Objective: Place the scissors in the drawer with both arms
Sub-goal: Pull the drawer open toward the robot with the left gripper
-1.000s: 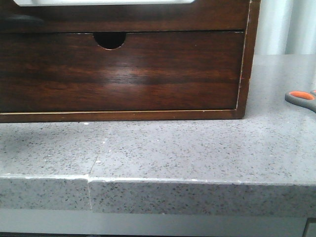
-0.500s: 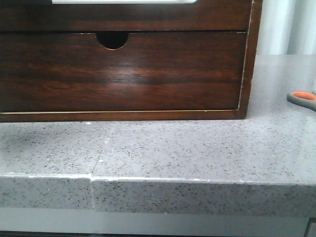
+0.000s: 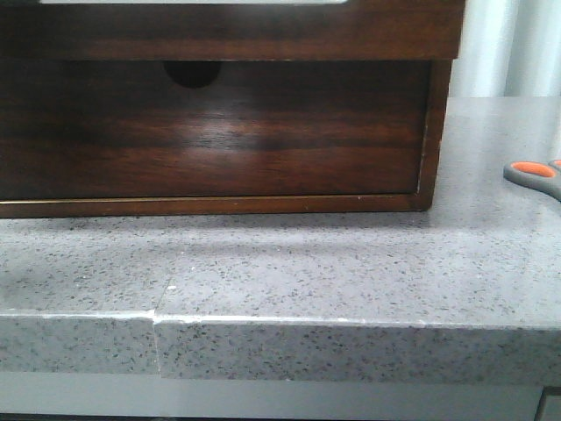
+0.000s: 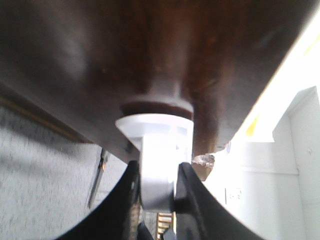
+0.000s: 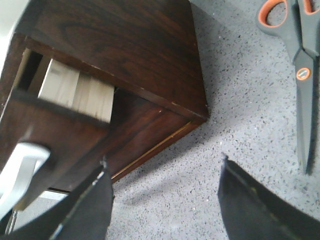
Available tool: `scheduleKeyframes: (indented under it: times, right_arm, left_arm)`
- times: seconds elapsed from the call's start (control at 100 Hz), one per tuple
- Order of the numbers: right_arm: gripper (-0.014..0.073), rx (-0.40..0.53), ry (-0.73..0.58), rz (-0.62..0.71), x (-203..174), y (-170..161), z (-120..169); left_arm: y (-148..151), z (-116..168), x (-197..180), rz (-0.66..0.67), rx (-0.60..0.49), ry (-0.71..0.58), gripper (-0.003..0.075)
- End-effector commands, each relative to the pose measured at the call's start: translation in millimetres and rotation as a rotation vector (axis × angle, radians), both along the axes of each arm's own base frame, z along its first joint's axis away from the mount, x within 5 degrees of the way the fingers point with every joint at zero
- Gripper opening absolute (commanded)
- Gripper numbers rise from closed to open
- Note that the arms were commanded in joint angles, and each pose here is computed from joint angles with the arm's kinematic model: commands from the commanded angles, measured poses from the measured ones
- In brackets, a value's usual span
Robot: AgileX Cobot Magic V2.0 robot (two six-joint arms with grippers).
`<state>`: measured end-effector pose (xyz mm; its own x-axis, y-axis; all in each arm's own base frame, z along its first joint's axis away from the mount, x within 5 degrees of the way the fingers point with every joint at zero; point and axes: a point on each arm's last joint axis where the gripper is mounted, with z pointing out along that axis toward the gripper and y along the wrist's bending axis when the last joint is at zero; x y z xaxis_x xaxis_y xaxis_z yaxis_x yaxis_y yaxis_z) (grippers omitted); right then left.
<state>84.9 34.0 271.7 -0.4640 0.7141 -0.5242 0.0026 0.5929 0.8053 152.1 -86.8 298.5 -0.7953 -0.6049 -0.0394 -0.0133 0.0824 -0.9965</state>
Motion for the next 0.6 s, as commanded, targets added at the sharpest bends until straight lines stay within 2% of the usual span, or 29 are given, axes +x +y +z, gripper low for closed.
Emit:
scheduleKeyframes:
  times: [0.0, 0.19, 0.54, 0.59]
  right_arm:
    - [0.0403, 0.01, -0.053, -0.034, 3, -3, 14]
    - [0.0403, 0.01, -0.053, -0.034, 3, -3, 14]
    - [0.0403, -0.019, -0.06, -0.029, 3, -3, 14]
    - [0.0403, -0.027, -0.063, -0.026, 3, -3, 14]
  left_arm:
    - [-1, 19, -19, -0.051, -0.033, -0.125, -0.002]
    - [4, 33, -48, -0.045, -0.085, -0.173, -0.002]
    - [12, 38, -87, -0.02, -0.047, -0.214, -0.0016]
    - [12, 39, -89, -0.02, -0.057, -0.215, 0.0011]
